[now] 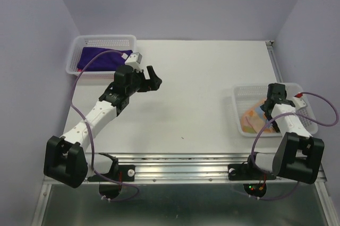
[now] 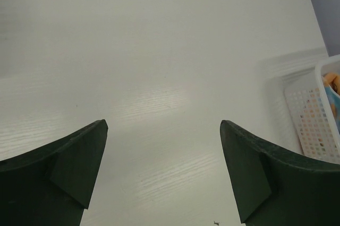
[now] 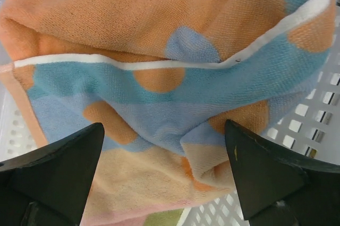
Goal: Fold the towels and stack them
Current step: Grab crumpled towel
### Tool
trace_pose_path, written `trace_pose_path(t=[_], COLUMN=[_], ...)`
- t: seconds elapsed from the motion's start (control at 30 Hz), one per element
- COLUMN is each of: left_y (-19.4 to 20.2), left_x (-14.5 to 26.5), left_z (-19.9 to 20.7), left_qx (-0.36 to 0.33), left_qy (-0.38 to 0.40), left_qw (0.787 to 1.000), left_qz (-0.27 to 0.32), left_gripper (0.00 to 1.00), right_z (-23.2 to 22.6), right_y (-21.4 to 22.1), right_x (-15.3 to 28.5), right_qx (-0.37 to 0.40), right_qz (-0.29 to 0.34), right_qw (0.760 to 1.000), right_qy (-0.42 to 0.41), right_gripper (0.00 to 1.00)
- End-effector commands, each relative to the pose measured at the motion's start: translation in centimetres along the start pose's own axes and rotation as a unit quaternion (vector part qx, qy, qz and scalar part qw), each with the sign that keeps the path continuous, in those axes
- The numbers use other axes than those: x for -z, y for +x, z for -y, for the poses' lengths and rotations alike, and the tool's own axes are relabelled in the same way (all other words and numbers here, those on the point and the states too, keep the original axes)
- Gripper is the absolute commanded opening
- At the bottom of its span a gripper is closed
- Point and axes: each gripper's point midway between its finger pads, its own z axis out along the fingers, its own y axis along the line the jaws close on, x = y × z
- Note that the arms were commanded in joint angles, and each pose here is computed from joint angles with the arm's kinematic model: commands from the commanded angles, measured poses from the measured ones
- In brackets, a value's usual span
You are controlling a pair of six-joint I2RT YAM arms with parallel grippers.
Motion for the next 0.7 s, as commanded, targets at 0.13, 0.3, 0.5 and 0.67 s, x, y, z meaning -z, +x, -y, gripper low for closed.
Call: trace_pose_path(t=[0.13,0.3,0.5,0.67], left_y=[-2.5,-2.4,-3.0,-3.1], left_x=[0.4,0.8,1.6,2.3], left_z=[-0.1,-0.9,-0.7,-1.2], left_qx=[0.005,0.01,0.012,0.013], left_qy=[-0.024,-0.047,-0.047,-0.058], left_qw=[0.999,0.998,0.997,0.996], left_qz=[0.043,0.042,0.057,0.068], left_gripper=[0.99,0.99,0.99,0.99], right_z=[-1.3,-2.6,-5.2,-7.0], right_y=[1.3,1.0,-3.3,-7.6], right_x=[-2.7,-2.7,1.7,10.1], right_qx=[-0.007,0.013,0.002,0.016], right_qz=[-0.001,-0.005,0.031,0.083], right_qw=[1.0,1.0,0.992,0.953], right_qy=[-0.001,-0.024,-0.125,-0.291], right_gripper=[0.82,0.27,0.01,0.01])
